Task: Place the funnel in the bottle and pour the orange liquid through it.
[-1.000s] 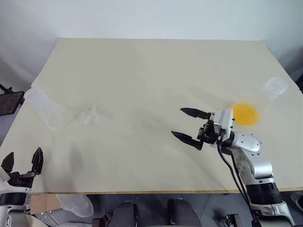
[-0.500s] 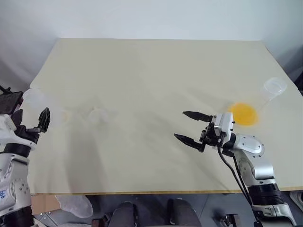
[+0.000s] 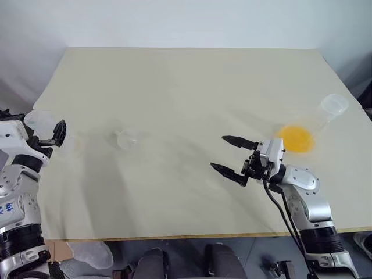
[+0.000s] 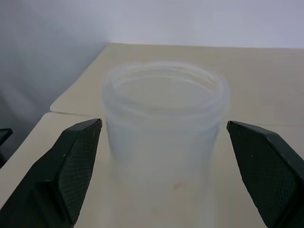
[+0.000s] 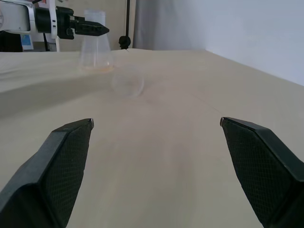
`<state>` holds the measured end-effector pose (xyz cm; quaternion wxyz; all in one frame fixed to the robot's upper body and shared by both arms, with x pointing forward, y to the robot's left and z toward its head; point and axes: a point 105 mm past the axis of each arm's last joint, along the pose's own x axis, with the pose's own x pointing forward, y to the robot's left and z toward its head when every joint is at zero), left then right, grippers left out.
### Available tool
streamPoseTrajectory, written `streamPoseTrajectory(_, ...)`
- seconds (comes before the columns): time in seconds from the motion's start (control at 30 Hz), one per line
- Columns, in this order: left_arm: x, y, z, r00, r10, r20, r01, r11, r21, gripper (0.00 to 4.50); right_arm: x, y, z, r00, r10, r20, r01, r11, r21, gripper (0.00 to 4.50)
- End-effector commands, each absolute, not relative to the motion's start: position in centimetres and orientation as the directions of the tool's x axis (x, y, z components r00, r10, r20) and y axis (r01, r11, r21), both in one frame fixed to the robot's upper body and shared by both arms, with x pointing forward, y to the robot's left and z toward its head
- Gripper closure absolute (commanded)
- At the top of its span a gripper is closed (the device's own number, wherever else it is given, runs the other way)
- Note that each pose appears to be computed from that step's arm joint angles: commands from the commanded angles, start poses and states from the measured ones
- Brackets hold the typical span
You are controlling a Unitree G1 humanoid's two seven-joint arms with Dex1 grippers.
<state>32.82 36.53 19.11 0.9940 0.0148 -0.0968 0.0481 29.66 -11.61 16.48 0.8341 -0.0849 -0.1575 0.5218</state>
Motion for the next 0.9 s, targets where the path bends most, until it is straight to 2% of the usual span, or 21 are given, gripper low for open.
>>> streamPoseTrajectory(0.03,32.9,36.7,20.8,0.965,0.085,0.247,-0.101,0.994,0.052,0.41,29.2,-11.4,17.4,0.393,0.896,0.206,-0.828,0.443,-0.344,0.00)
streamPoseTrajectory(0.23,32.9,36.2,21.7,0.955,0.047,0.293,-0.072,0.995,0.075,2.09,29.3,-11.7,17.1,0.412,0.886,0.211,-0.817,0.462,-0.344,0.00)
streamPoseTrajectory(0.4,32.7,35.0,23.7,0.936,-0.036,0.351,-0.005,0.993,0.116,2.12,29.1,-12.0,16.9,0.434,0.876,0.212,-0.804,0.483,-0.347,0.00)
streamPoseTrajectory(0.5,32.9,32.1,27.6,0.889,-0.206,0.409,0.130,0.970,0.208,2.12,28.9,-12.9,17.4,0.467,0.857,0.218,-0.779,0.516,-0.357,0.00)
streamPoseTrajectory(0.53,33.1,30.3,28.9,0.859,-0.299,0.416,0.208,0.946,0.249,2.12,28.8,-13.3,17.6,0.479,0.850,0.220,-0.770,0.527,-0.360,0.00)
streamPoseTrajectory(0.67,33.7,20.8,31.1,0.622,-0.708,0.334,0.601,0.705,0.375,2.12,28.2,-15.4,18.0,0.544,0.811,0.214,-0.721,0.583,-0.375,0.00)
streamPoseTrajectory(0.77,34.0,16.6,30.7,0.480,-0.839,0.255,0.740,0.544,0.396,2.12,27.8,-16.5,18.0,0.580,0.788,0.204,-0.697,0.610,-0.377,0.00)
streamPoseTrajectory(0.9,34.9,6.9,28.2,0.157,-0.971,0.180,0.911,0.213,0.354,2.12,26.3,-20.1,17.2,0.693,0.703,0.158,-0.610,0.689,-0.392,0.00)
